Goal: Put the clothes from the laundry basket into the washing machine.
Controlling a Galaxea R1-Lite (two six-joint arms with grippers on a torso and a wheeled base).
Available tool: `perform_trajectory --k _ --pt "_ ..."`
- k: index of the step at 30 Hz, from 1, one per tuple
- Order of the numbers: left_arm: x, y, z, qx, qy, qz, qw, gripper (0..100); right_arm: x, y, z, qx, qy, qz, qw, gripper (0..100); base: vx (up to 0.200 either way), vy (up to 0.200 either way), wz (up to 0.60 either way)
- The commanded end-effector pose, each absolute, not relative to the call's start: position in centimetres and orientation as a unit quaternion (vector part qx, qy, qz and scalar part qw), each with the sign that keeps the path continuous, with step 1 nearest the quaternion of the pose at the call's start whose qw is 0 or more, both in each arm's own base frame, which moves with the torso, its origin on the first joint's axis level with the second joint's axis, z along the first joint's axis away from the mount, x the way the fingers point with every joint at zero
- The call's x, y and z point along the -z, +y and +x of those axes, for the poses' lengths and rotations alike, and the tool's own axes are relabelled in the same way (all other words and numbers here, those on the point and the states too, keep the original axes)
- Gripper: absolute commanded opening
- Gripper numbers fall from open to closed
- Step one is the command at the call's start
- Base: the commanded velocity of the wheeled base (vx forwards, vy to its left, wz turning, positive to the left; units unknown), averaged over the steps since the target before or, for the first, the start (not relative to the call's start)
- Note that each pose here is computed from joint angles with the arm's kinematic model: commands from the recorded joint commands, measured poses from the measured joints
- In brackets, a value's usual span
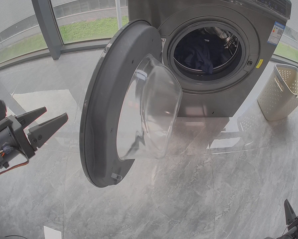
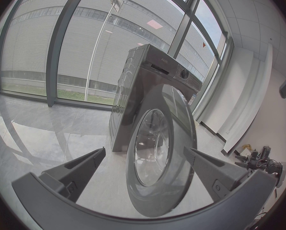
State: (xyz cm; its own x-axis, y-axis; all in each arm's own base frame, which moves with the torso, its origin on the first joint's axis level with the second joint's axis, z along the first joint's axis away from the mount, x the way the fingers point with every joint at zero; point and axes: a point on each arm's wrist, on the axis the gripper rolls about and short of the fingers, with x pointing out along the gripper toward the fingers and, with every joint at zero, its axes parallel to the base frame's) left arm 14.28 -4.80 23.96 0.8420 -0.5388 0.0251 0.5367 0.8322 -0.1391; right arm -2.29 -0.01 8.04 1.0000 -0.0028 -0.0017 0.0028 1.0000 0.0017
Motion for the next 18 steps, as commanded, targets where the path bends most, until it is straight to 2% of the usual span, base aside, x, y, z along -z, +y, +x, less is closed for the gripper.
perform_trajectory --k 1,10,13,18 --pt "-23.6 -5.6 16.9 0.279 0.029 -0.064 0.958 100 -7.6 0.0 -2.3 0.002 0.000 0.001 1.000 100 0.000 0.000 0.00" --pt "-24.1 -8.0 19.3 0.318 0.021 -0.068 0.945 100 -7.6 0.0 -2.3 0.002 0.000 0.000 1.000 100 0.000 0.000 0.00" --pt "-23.8 -9.6 19.4 0.349 0.032 -0.066 0.934 100 -7.6 0.0 -2.3 0.002 0.000 -0.002 1.000 100 0.000 0.000 0.00" --pt "-23.8 -11.5 20.5 0.359 0.037 -0.064 0.930 100 -7.6 0.0 -2.3 0.002 0.000 -0.001 1.000 100 0.000 0.000 0.00"
